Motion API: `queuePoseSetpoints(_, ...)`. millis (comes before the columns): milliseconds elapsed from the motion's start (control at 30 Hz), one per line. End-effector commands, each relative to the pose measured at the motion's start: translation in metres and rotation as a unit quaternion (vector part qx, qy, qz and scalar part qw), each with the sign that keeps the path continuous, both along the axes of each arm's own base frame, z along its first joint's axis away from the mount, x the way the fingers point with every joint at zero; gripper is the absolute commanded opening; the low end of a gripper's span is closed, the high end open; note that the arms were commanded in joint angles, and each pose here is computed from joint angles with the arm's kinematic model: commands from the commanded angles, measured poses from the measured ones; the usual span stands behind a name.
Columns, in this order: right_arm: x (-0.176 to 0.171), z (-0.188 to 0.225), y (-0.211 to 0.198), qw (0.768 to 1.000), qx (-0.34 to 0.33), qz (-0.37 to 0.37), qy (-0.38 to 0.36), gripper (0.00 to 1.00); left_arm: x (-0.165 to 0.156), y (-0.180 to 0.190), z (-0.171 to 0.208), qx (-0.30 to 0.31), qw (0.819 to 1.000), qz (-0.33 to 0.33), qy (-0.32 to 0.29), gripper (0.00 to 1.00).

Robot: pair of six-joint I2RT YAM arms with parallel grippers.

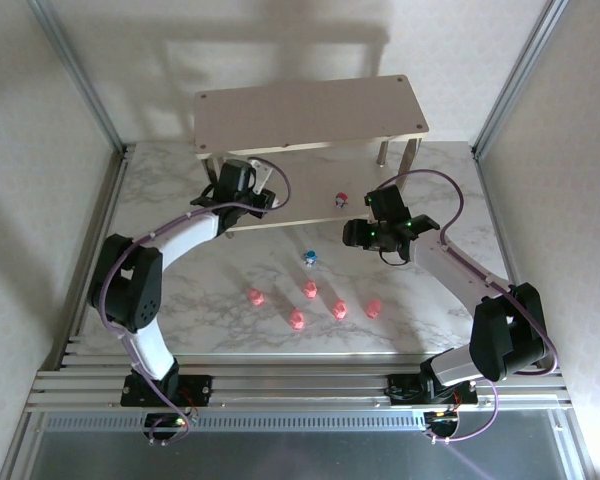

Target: Place and organize the plastic toys onto the shelf

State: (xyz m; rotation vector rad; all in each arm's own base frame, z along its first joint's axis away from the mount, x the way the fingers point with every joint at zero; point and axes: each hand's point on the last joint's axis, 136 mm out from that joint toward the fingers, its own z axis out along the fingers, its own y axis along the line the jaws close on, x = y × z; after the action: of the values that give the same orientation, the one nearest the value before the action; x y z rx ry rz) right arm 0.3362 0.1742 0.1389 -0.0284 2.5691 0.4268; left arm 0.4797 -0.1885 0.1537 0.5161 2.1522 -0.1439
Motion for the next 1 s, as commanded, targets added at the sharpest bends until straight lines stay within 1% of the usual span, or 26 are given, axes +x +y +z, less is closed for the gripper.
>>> queuePoseSetpoints(0, 0.006, 0.012, 0.002, 1.0, 0.013, -0.005, -0.013, 0.61, 0.004, -0.011, -0.001, 0.007, 1.0, -0.018, 0.007, 0.45)
queuePoseSetpoints(267, 0.007, 0.015, 0.002, 1.0, 0.014, -0.005, -0.017, 0.61, 0.001, -0.024, -0.033, 0.037, 0.997, -0.046, 0.046, 0.45)
queuePoseSetpoints(600, 0.009, 0.017, 0.002, 1.0, 0.014, -0.006, -0.021, 0.61, 0.009, -0.024, -0.052, 0.053, 0.996, -0.04, 0.062, 0.45)
queuePoseSetpoints(867, 0.009, 0.015, 0.001, 1.0, 0.012, -0.007, -0.02, 0.61, 0.008, -0.024, -0.068, 0.063, 0.994, -0.043, 0.081, 0.45)
queuePoseSetpoints(967, 0.01, 0.015, 0.002, 1.0, 0.013, -0.008, -0.02, 0.61, 0.006, -0.023, -0.072, 0.066, 0.993, -0.045, 0.087, 0.41)
